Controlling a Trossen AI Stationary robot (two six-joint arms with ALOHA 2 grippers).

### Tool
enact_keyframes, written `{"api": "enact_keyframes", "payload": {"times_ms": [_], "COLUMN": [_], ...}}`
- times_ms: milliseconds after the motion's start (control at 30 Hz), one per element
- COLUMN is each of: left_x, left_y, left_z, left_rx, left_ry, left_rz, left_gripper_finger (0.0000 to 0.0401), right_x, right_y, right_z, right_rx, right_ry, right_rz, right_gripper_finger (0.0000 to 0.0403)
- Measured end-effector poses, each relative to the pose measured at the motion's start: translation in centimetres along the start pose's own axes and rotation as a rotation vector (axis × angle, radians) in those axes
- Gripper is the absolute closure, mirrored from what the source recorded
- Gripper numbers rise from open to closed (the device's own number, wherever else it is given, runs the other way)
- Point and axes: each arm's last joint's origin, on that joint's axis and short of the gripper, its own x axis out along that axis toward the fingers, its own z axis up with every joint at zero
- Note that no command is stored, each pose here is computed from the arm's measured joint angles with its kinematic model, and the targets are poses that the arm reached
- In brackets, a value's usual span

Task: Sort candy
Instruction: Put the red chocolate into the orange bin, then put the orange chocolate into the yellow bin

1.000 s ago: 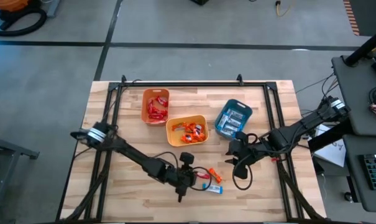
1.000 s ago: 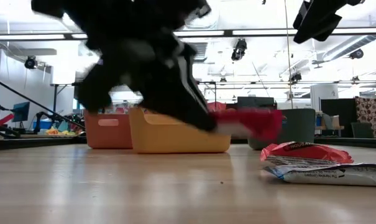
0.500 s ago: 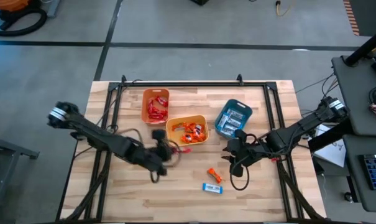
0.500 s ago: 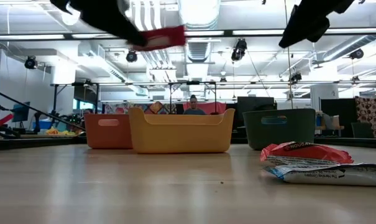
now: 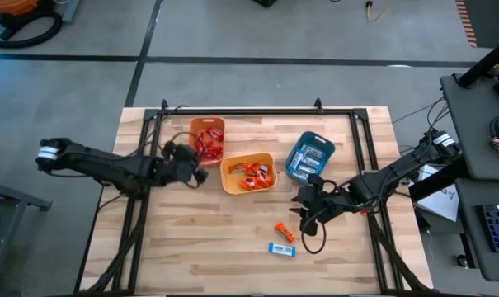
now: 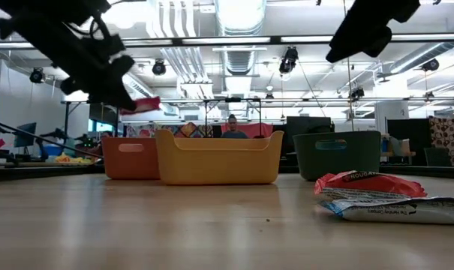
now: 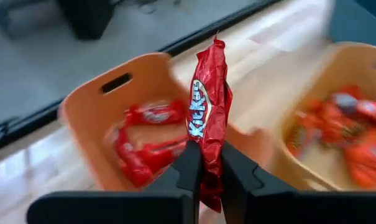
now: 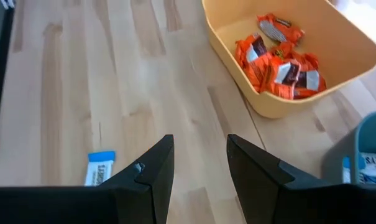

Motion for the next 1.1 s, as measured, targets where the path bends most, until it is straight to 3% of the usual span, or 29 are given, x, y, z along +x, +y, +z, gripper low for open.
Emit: {"api": "enact_keyframes", "payload": {"times_ms": [200, 433, 833, 1100], "left_x": [2.1, 2.9, 3.0, 2.8], "left_y": [2.1, 2.4, 2.4, 1.9], "left_z": [0.7, 1.1, 1.1, 1.2], "left_rx": [-0.104, -0.053, -0.048, -0.026], "left_ry": [0.077, 0.105, 0.109, 0.099], "left_rz": [0.049, 0.085, 0.088, 0.042], "left_gripper_finger": [0.0383, 0.0379, 0.0303, 0.0281], "right_x": [0.0, 0.0, 0.0, 0.1], "right_y": [0.0, 0.0, 0.0, 0.1], "right_z": [0.0, 0.0, 0.0, 0.0], "right_rx": [0.001, 0.009, 0.045, 0.118], "right_ry": [-0.004, -0.004, -0.004, 0.007], "right_rz": [-0.001, 0.0, 0.001, 0.01], "right_gripper_finger": [0.0261, 0.0261, 0.0261, 0.0261]}}
